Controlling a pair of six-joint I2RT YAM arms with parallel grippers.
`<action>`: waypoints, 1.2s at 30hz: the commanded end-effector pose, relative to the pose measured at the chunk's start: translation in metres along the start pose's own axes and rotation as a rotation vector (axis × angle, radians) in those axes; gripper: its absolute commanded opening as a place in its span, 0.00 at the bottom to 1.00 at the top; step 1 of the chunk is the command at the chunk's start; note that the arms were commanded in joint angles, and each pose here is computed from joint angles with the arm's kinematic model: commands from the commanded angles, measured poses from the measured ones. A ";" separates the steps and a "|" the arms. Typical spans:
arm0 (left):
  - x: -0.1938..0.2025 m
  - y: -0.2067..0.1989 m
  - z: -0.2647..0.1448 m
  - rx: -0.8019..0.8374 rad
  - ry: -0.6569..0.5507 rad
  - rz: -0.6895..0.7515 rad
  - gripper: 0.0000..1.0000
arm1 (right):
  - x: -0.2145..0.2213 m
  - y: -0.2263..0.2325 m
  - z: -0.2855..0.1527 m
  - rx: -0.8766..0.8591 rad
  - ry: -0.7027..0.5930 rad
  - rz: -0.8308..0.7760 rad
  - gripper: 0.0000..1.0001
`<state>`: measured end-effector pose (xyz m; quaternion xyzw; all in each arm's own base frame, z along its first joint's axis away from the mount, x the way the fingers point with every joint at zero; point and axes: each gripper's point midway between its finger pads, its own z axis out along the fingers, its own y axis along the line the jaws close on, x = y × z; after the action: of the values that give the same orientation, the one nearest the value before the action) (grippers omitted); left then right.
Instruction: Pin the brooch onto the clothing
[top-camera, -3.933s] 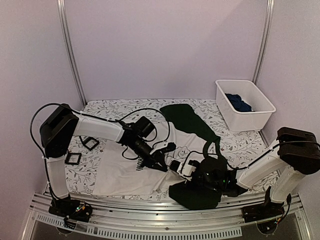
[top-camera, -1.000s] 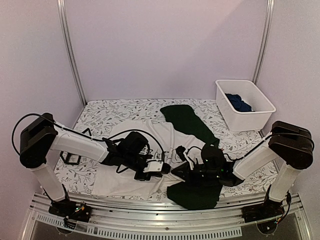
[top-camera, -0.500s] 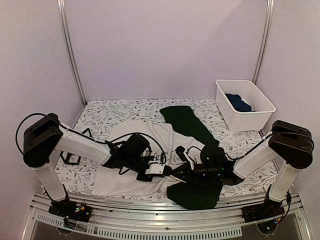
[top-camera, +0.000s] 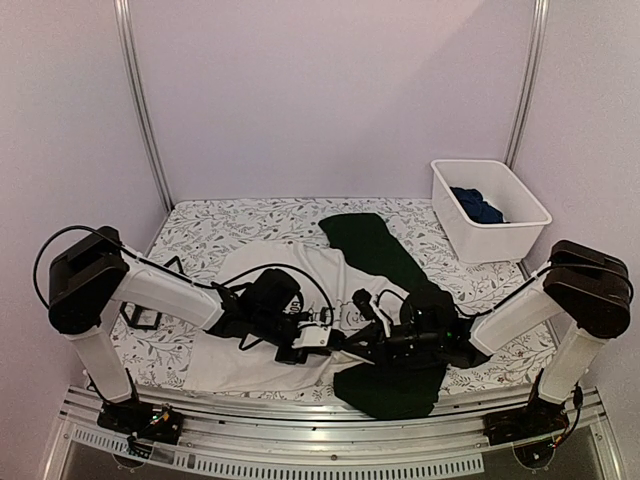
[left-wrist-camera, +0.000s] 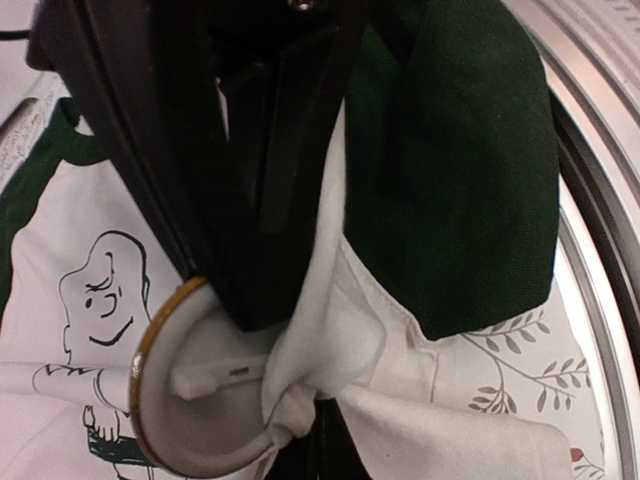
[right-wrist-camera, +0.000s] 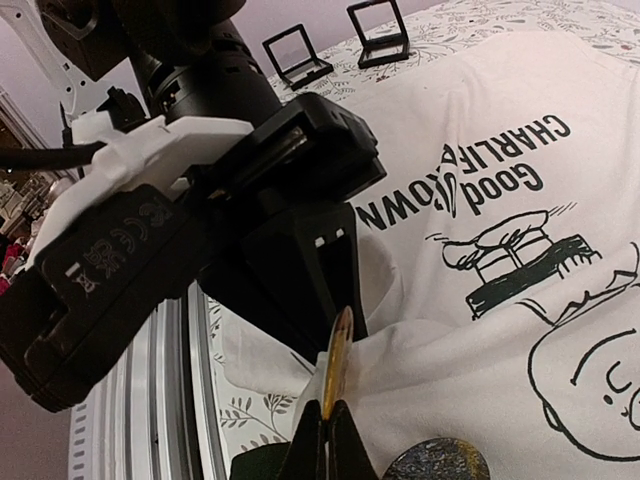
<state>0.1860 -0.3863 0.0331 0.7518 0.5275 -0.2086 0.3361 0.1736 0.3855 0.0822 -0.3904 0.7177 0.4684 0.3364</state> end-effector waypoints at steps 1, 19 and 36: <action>-0.010 0.012 -0.005 -0.055 -0.019 0.020 0.05 | -0.024 0.041 -0.006 -0.164 -0.059 -0.055 0.00; -0.039 0.008 -0.064 0.094 -0.149 -0.350 0.45 | -0.023 0.020 -0.013 -0.173 -0.019 -0.064 0.00; -0.045 0.018 -0.051 0.148 -0.330 -0.459 0.30 | -0.027 0.010 -0.009 -0.231 0.009 -0.031 0.00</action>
<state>0.1819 -0.3818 0.0908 0.6033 0.6192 -0.4030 0.3005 0.1753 0.3840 0.1115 -0.4329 0.6619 0.5326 0.3013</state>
